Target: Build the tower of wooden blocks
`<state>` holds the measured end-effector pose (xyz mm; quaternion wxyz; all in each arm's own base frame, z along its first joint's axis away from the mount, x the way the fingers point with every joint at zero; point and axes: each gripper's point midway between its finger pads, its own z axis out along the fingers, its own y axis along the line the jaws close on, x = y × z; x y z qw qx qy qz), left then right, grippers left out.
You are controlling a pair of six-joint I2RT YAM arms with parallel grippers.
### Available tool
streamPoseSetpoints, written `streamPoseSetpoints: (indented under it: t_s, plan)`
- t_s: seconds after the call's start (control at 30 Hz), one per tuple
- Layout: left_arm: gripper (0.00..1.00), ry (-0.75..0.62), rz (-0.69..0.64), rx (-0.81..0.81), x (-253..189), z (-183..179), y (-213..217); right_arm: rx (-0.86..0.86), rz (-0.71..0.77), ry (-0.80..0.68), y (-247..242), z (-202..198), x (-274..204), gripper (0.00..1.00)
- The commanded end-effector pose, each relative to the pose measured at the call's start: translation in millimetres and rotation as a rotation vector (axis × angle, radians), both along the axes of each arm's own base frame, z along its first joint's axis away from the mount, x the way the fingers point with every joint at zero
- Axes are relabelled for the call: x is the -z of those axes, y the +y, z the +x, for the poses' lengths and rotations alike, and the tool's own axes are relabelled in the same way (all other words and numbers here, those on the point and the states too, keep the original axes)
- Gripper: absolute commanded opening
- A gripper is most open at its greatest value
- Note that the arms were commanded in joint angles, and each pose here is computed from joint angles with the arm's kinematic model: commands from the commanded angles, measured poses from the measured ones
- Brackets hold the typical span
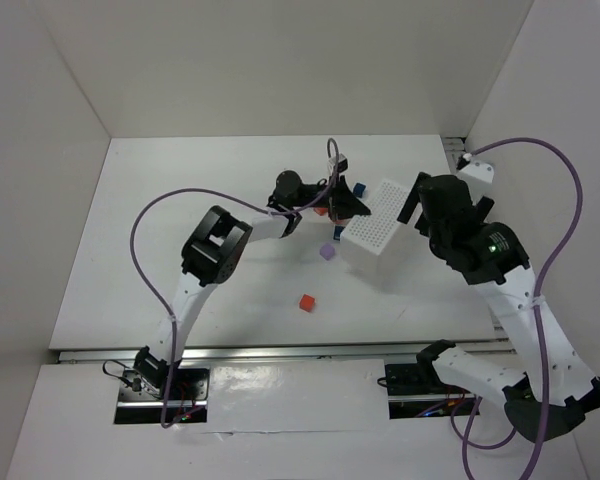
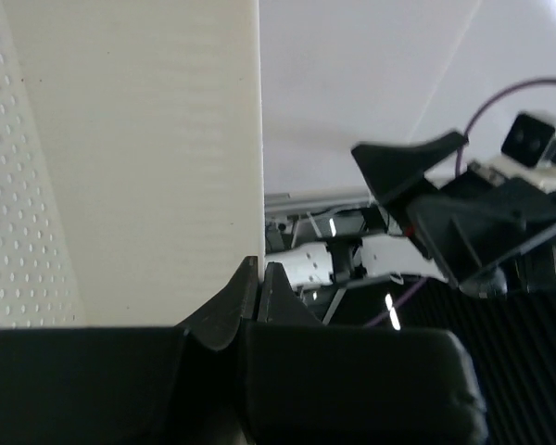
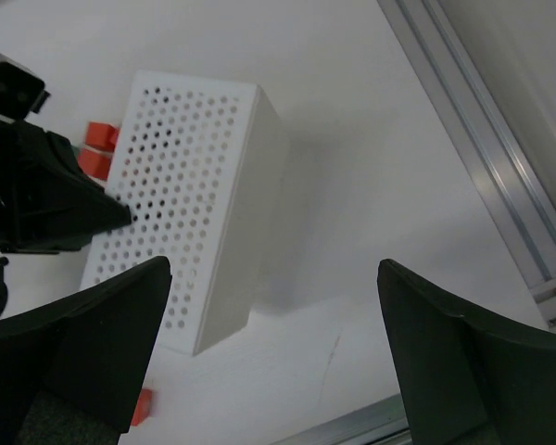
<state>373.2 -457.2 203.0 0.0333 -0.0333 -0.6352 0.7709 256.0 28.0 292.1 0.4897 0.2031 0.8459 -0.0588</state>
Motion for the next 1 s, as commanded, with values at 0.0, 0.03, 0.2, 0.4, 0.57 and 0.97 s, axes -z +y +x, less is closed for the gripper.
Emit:
streamPoseSetpoints:
  t_s: [0.0,0.03,0.2,0.4,0.57,0.97]
  plan:
    - [0.00,-0.494,-0.243,0.064,-130,-60,47,-0.008,0.045,-0.102,-1,-5,-45,0.99]
    - [0.00,-0.517,-0.226,0.058,-135,-58,55,-0.013,0.048,-0.122,-3,-7,-53,0.99]
    - [0.00,-0.565,0.030,0.023,-131,-40,109,-0.061,0.078,-0.151,8,-1,-63,0.99]
    - [0.00,-0.716,0.587,-0.296,-94,11,209,-0.074,0.083,-0.130,19,14,-34,0.99]
    - [0.00,-0.596,1.047,-0.557,-43,50,325,-0.175,0.129,-0.047,49,27,4,0.99]
    - [0.00,-0.361,1.776,-0.762,57,64,447,-0.492,0.296,0.266,155,8,142,0.96]
